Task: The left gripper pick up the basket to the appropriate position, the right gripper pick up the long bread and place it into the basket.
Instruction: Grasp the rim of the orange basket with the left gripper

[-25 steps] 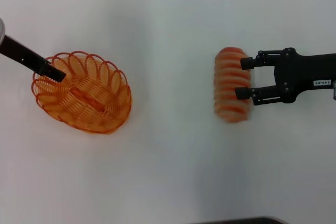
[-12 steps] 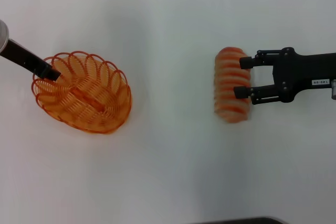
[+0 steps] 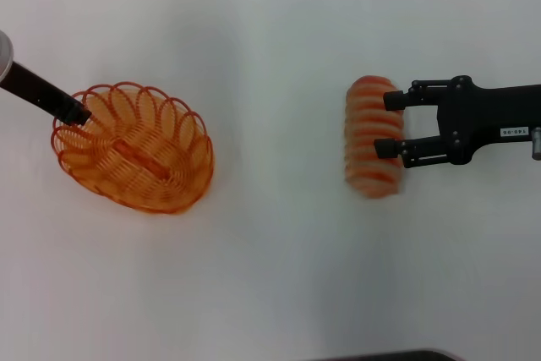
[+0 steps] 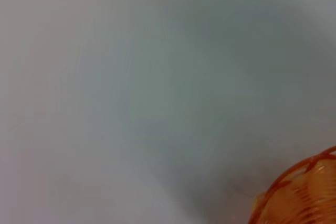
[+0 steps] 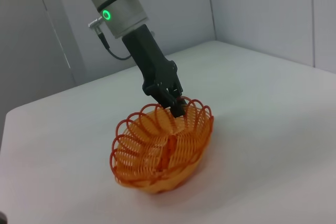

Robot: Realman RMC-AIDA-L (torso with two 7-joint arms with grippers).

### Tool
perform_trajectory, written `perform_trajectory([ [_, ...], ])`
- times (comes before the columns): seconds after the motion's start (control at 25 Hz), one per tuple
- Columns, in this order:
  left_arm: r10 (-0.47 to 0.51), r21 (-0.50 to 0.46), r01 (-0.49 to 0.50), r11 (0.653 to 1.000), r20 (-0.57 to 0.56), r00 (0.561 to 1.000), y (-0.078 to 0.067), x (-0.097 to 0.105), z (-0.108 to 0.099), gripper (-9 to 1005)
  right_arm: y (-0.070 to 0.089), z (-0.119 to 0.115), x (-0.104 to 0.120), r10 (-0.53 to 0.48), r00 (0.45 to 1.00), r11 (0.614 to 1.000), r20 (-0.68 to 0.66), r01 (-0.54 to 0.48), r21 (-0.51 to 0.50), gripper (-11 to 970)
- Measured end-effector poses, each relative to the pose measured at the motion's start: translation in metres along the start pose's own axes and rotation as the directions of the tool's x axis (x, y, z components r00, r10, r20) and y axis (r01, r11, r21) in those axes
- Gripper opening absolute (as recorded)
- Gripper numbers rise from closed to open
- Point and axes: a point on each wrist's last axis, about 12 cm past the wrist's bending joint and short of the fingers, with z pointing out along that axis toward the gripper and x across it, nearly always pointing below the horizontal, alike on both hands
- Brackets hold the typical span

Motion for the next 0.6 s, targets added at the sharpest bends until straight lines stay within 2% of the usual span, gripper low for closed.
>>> perform_trajectory([
  [0.32,-0.157,0.068,0.155,0.986,0.017,0.988,-0.002,-0.002,-0.015,138,-0.003,-0.003,-0.002,0.004,0.999,0.999,0.032,-0.005,0.037,825],
  [0.6,-0.348,0.144,0.339,0.93,0.046,0.936,0.002,0.004,-0.021,121,-0.006,-0.003,-0.003,0.033,0.994,0.992,0.106,-0.045,0.114,825],
])
